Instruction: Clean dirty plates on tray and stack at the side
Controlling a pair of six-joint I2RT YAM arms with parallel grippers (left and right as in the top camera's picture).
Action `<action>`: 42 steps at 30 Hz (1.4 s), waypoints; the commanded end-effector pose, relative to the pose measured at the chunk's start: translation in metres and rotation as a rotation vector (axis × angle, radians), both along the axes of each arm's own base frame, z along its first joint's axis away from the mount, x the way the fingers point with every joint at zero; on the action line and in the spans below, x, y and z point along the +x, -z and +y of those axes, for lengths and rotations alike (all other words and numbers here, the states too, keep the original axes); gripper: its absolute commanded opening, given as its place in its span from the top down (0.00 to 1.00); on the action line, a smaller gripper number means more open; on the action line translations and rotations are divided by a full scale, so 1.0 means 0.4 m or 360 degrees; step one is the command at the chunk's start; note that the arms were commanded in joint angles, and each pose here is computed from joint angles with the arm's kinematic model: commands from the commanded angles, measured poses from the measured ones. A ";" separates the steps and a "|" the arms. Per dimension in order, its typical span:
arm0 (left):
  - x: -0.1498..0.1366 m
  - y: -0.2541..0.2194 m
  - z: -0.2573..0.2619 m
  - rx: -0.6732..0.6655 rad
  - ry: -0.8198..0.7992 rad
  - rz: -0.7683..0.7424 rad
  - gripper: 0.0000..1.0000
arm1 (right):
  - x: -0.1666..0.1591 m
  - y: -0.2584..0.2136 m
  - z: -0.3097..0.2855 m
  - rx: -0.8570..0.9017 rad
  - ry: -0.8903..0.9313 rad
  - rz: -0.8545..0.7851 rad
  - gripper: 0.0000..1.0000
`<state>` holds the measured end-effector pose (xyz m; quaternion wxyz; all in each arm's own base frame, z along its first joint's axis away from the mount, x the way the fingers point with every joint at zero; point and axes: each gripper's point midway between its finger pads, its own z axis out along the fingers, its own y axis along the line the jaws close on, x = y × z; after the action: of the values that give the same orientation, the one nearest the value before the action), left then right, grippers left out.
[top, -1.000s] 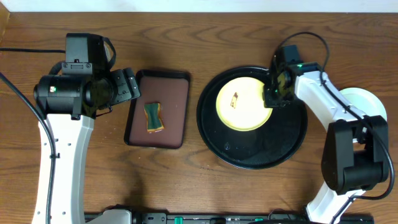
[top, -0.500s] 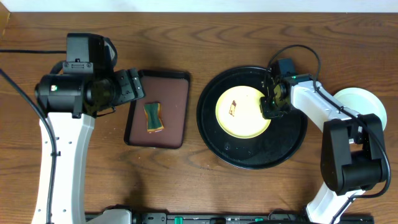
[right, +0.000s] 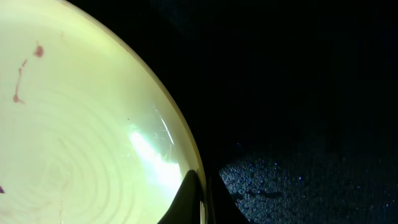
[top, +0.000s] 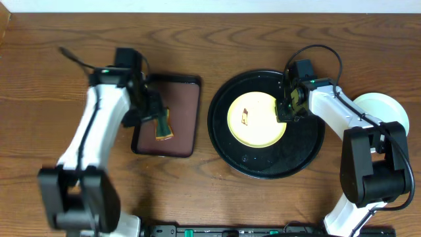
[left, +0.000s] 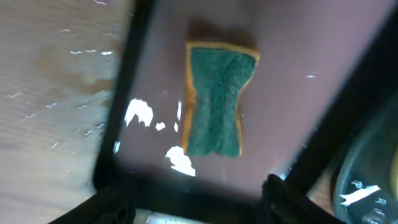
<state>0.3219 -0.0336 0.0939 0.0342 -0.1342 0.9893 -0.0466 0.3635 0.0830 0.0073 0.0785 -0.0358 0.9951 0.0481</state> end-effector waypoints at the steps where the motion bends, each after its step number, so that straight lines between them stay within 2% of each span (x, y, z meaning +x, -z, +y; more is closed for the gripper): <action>1: 0.006 0.101 -0.030 0.0007 0.0047 0.0135 0.53 | -0.001 0.002 -0.017 -0.0030 0.0043 0.0001 0.99; 2: 0.012 0.123 -0.031 0.0017 0.0042 0.0153 0.64 | -0.001 0.002 -0.017 -0.0029 0.0042 0.0003 0.99; 4: 0.019 0.169 -0.016 0.0080 -0.0053 0.0200 0.76 | -0.004 0.003 -0.017 -0.0031 0.0042 0.0011 0.99; 8: 0.021 0.246 -0.011 0.0112 -0.0149 0.0288 0.91 | -0.005 0.003 -0.018 -0.0031 0.0042 0.0013 0.99; 13: 0.013 0.287 -0.044 -0.0002 -0.0081 0.0353 0.93 | -0.005 0.003 -0.018 -0.0031 0.0042 0.0013 0.99; 15: 0.011 0.272 -0.064 -0.0076 -0.0022 0.0354 0.92 | -0.006 0.003 -0.018 -0.0032 0.0042 0.0015 0.99; 18: 0.014 0.219 -0.065 -0.0080 -0.0016 0.0345 0.93 | -0.006 0.003 -0.018 -0.0031 0.0042 0.0016 0.99; 19: 0.016 0.202 -0.065 -0.0081 -0.0014 0.0332 0.91 | -0.007 0.003 -0.018 -0.0032 0.0042 0.0018 0.99; 20: 0.020 0.181 -0.065 -0.0083 -0.0013 0.0309 0.72 | -0.008 0.003 -0.018 -0.0033 0.0042 0.0021 0.99; 22: 0.021 0.147 -0.065 -0.0085 -0.0012 0.0263 0.44 | -0.011 0.004 -0.019 -0.0035 0.0042 0.0029 0.99; 24: 0.017 0.135 -0.064 -0.0083 -0.0012 0.0258 0.39 | -0.013 0.004 -0.019 -0.0035 0.0042 0.0033 0.99; 29: -0.032 0.155 -0.067 -0.0071 0.0000 0.0363 0.39 | -0.014 0.004 -0.019 -0.0036 0.0042 0.0036 0.99; 31: -0.051 0.175 -0.077 -0.0064 0.0010 0.0395 0.43 | -0.014 0.004 -0.019 -0.0036 0.0042 0.0035 0.99; 36: -0.098 0.243 -0.114 -0.0043 0.0065 0.0421 0.65 | -0.011 0.004 -0.019 -0.0035 0.0043 0.0030 0.99; 38: -0.101 0.254 -0.117 -0.0026 0.0082 0.0408 0.79 | -0.011 0.004 -0.019 -0.0035 0.0043 0.0030 0.99; 39: -0.099 0.255 -0.116 -0.0021 0.0085 0.0402 0.92 | -0.012 0.004 -0.019 -0.0035 0.0042 0.0030 0.99; 42: -0.093 0.250 -0.110 -0.0006 0.0081 0.0394 0.93 | -0.012 0.004 -0.019 -0.0035 0.0042 0.0031 0.99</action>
<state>0.2901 -0.0793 -0.0014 -0.0819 -0.1115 0.9897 -0.0379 0.3610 0.0825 0.0070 0.0732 -0.0338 0.9956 0.0474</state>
